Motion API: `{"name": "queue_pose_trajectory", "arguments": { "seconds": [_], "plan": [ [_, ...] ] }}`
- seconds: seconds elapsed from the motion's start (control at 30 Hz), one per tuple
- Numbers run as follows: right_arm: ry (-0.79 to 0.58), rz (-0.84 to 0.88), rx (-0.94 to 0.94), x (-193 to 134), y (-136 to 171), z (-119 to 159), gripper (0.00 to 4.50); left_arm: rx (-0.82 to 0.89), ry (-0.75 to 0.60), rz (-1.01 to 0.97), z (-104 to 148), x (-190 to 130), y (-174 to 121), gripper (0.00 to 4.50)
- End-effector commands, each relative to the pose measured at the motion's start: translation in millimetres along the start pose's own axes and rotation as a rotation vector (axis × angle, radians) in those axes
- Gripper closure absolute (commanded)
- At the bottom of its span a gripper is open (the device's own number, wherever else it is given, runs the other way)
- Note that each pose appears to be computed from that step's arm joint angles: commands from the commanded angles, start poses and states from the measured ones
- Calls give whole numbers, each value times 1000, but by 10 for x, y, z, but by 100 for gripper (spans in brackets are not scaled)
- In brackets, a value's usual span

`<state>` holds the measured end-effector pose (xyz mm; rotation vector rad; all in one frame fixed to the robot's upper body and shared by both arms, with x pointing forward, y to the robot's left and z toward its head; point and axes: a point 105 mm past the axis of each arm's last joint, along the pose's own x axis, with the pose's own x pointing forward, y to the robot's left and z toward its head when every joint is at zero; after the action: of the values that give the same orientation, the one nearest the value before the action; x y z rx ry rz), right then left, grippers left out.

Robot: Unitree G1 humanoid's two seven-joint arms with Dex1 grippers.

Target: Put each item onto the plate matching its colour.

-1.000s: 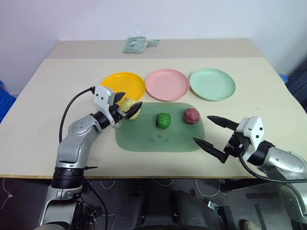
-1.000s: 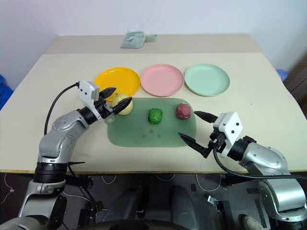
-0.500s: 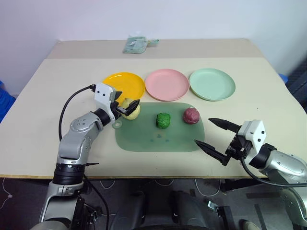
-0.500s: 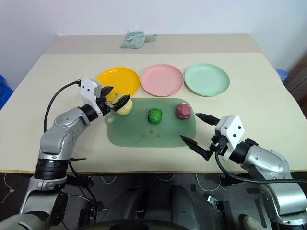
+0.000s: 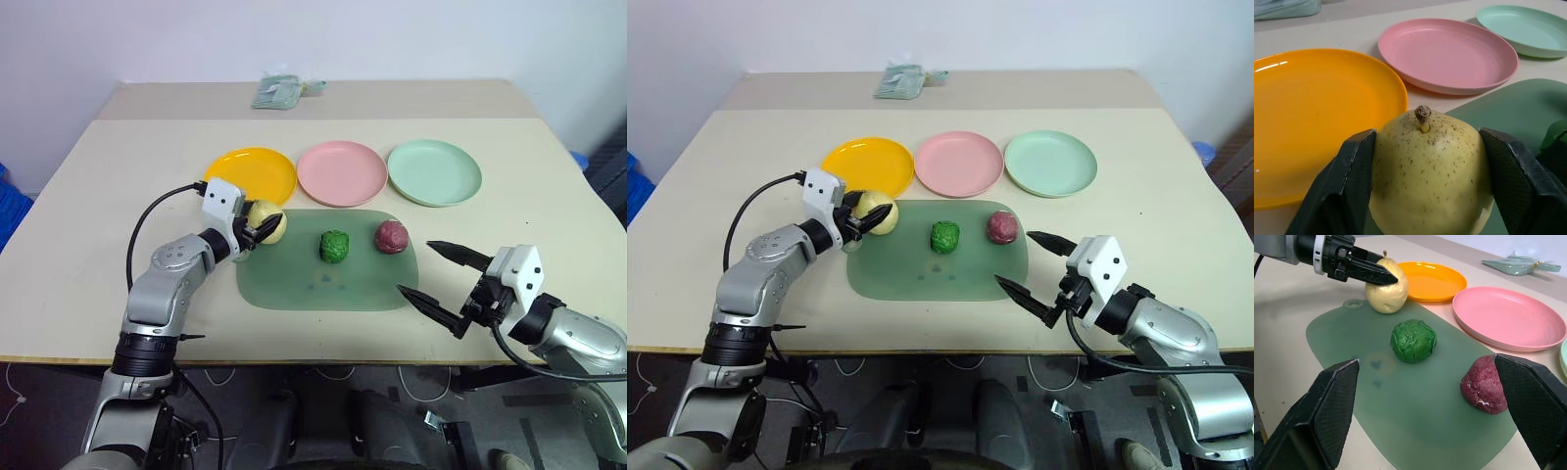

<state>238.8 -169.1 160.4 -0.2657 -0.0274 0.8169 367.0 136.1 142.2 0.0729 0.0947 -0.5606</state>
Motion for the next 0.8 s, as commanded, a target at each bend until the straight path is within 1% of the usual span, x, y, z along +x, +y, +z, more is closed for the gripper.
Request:
{"name": "queue_pose_trajectory", "arguments": {
  "seconds": [0.03,0.13,0.23,0.33,0.4,0.47,0.53,0.63,0.7,0.73,0.77,0.8],
  "plan": [
    [-29,-14,-39,-17,-19,93,0,-5,-68,22,152,3,45,179],
    [-29,-18,-41,-15,-29,96,0,-29,-128,51,266,10,112,179],
    [-31,-21,-44,1,-40,95,0,-59,-192,126,399,42,261,179],
    [-36,-29,-54,28,-65,117,0,-77,-212,295,487,93,569,179],
    [-40,-34,-59,44,-81,126,0,-83,-212,381,503,125,736,179],
    [-43,-36,-64,68,-92,137,0,-71,-191,435,469,175,851,179],
    [-47,-38,-66,84,-102,150,0,-65,-189,465,460,220,910,179],
    [-52,-45,-73,106,-130,173,0,-65,-189,469,439,380,914,179],
    [-55,-49,-77,123,-144,191,0,-58,-189,461,424,467,892,77],
    [-56,-50,-79,130,-147,203,0,-49,-188,455,421,502,879,38],
    [-56,-51,-82,134,-150,216,0,-53,-194,444,433,532,862,4],
    [-56,-52,-85,135,-152,225,0,-58,-200,435,444,552,853,4]
  ]
}}
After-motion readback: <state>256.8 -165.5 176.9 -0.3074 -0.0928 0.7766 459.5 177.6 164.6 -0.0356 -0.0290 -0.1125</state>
